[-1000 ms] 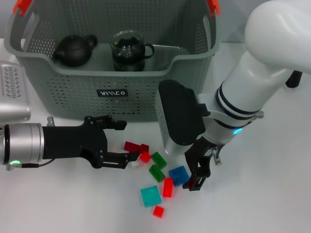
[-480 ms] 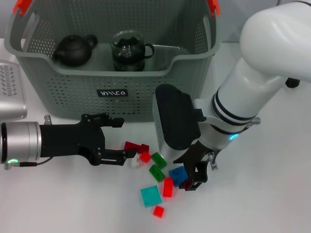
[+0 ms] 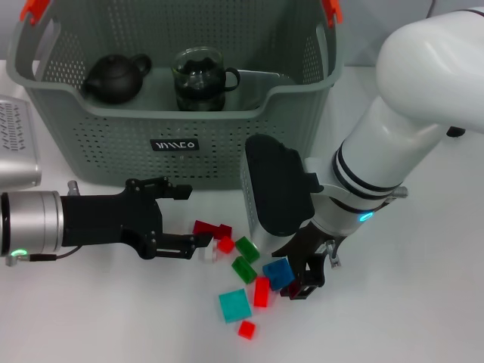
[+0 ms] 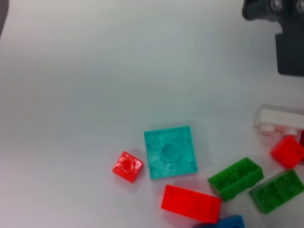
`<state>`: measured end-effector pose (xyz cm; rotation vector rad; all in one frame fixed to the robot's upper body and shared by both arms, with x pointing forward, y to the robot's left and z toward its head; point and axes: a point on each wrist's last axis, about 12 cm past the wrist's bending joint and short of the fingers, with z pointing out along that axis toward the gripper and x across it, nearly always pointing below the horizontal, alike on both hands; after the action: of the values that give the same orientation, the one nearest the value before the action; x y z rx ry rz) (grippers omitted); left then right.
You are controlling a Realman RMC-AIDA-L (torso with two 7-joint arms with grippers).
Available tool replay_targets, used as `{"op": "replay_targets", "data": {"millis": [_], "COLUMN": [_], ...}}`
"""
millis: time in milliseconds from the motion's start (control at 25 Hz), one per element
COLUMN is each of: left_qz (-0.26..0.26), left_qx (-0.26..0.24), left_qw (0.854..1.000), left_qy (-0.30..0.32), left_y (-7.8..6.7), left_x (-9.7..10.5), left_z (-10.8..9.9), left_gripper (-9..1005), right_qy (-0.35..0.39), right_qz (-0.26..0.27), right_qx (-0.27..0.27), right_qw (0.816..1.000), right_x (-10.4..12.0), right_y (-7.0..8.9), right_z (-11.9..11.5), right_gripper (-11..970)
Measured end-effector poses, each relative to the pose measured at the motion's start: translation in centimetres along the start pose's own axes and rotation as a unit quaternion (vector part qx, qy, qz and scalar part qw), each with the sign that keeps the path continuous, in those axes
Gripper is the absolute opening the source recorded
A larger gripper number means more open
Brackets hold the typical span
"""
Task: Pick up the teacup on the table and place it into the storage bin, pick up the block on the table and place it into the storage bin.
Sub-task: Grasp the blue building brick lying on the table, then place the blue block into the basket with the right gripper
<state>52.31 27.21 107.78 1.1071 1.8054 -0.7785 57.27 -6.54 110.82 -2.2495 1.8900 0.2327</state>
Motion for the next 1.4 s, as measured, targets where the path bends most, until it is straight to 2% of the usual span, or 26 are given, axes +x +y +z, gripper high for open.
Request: {"op": "replay_targets", "data": {"millis": [320, 520, 920, 1120, 1200, 1400], "left_qz": [-0.002, -0.004, -0.005, -0.005, -0.006, -0.007], "left_qx": [-0.002, -0.007, -0.009, -0.009, -0.013, -0.019], "left_qw": [1.000, 1.000, 1.000, 1.000, 1.000, 1.000], "left_qy": [0.000, -0.002, -0.002, -0.001, -0.002, -0.001], "left_y": [0.0, 0.1, 0.2, 0.1, 0.1, 0.2], "left_x": [0.1, 0.1, 0.2, 0.3, 0.4, 0.6], "left_z": [-0.1, -0.2, -0.4, -0.7, -0.9, -1.2], "left_gripper": [875, 875, 875, 875, 875, 875], "right_qy": [-0.006, -0.002, -0.014, -0.044, -0.061, -0.112], "right_qz": [0.007, 0.014, 0.034, 0.056, 0.065, 0.067], "right_qx": [-0.001, -0.003, -0.004, -0.013, -0.010, 0.023], "right_qw": [1.000, 1.000, 0.999, 0.997, 0.996, 0.991], "right_x": [0.0, 0.1, 0.3, 0.6, 0.9, 0.5], "right_y": [0.0, -0.2, -0.3, -0.5, -0.5, -0.3], "right_z": [0.1, 0.1, -0.9, -3.1, -4.7, -10.8], "right_gripper": [614, 424, 423, 424, 424, 423]}}
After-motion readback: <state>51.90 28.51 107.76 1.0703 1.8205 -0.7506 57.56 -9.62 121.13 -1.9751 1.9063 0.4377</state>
